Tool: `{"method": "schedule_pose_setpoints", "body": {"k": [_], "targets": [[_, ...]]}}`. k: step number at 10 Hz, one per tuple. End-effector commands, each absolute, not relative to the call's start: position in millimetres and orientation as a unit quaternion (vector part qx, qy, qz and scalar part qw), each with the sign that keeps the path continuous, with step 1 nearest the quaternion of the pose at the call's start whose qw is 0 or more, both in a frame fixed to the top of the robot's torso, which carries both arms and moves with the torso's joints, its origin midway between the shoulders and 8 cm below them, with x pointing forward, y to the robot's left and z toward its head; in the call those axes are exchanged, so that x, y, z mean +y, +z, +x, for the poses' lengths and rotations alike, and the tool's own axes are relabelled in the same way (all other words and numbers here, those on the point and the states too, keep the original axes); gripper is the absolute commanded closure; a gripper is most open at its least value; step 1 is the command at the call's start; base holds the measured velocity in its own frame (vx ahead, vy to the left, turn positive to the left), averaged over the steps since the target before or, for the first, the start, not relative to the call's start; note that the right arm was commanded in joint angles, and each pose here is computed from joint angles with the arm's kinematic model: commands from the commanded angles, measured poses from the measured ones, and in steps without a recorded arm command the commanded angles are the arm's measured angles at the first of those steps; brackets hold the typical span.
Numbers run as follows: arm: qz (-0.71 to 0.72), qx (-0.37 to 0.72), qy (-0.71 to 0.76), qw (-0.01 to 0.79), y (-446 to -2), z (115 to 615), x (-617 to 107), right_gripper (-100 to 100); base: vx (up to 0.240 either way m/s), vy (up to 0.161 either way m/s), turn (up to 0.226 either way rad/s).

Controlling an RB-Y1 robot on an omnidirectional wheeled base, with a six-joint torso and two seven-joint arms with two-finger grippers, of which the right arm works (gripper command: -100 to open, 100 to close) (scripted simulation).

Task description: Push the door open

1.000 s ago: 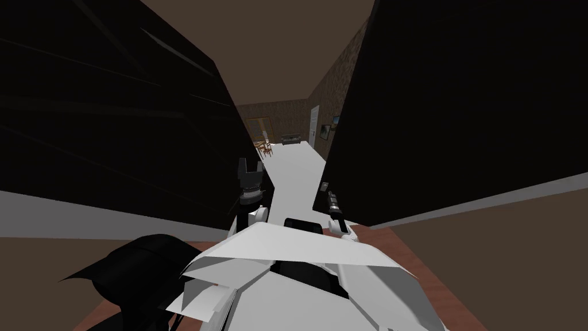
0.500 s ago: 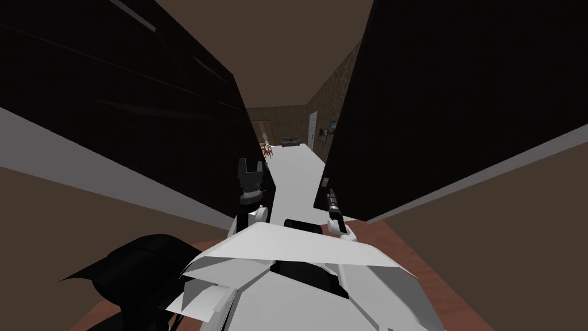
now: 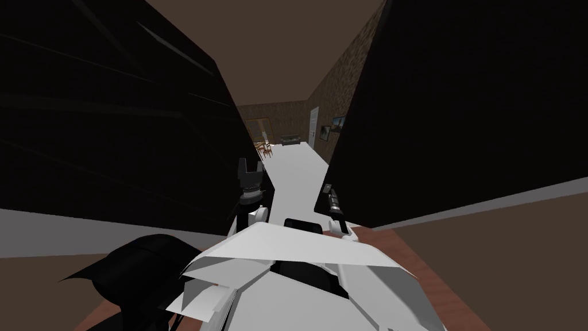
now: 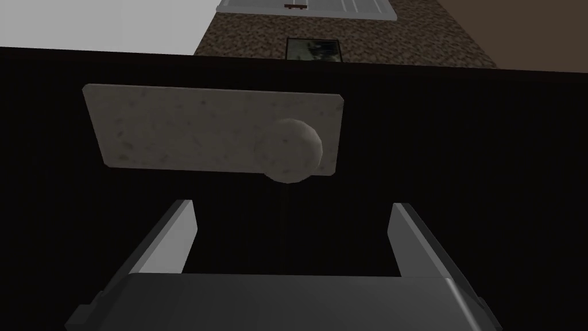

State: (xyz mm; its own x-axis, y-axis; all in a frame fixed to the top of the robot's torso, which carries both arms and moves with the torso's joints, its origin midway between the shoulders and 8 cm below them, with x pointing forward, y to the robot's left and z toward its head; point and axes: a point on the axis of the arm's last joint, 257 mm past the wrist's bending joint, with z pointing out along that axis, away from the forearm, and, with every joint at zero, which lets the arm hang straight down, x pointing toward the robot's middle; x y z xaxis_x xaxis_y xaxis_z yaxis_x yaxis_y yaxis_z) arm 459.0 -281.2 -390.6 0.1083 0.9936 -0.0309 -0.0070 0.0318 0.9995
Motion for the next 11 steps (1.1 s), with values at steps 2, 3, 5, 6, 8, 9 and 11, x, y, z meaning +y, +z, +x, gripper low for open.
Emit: {"method": "schedule_pose_setpoints", "body": {"k": [2,3,5,6,8,9,11], "targets": [[0.519,0.473,0.468,0.537,-391,457,-280,-100,0.212,-0.005,0.031],[0.521,0.470,0.469,0.536,-391,456,-277,-100,0.221,0.010,0.023],[0.520,0.472,0.468,0.536,-391,457,-279,100,0.034,0.003,-0.001],[0.520,0.472,0.468,0.536,-391,457,-279,100,-0.032,-0.002,0.010],[0.520,0.472,0.468,0.536,-391,457,-279,100,-0.016,-0.002,0.003],[0.520,0.472,0.468,0.536,-391,457,-279,100,-0.007,0.001,-0.002],[0.523,0.471,0.459,0.542,-392,456,-291,100,0.057,0.015,-0.015]]}}
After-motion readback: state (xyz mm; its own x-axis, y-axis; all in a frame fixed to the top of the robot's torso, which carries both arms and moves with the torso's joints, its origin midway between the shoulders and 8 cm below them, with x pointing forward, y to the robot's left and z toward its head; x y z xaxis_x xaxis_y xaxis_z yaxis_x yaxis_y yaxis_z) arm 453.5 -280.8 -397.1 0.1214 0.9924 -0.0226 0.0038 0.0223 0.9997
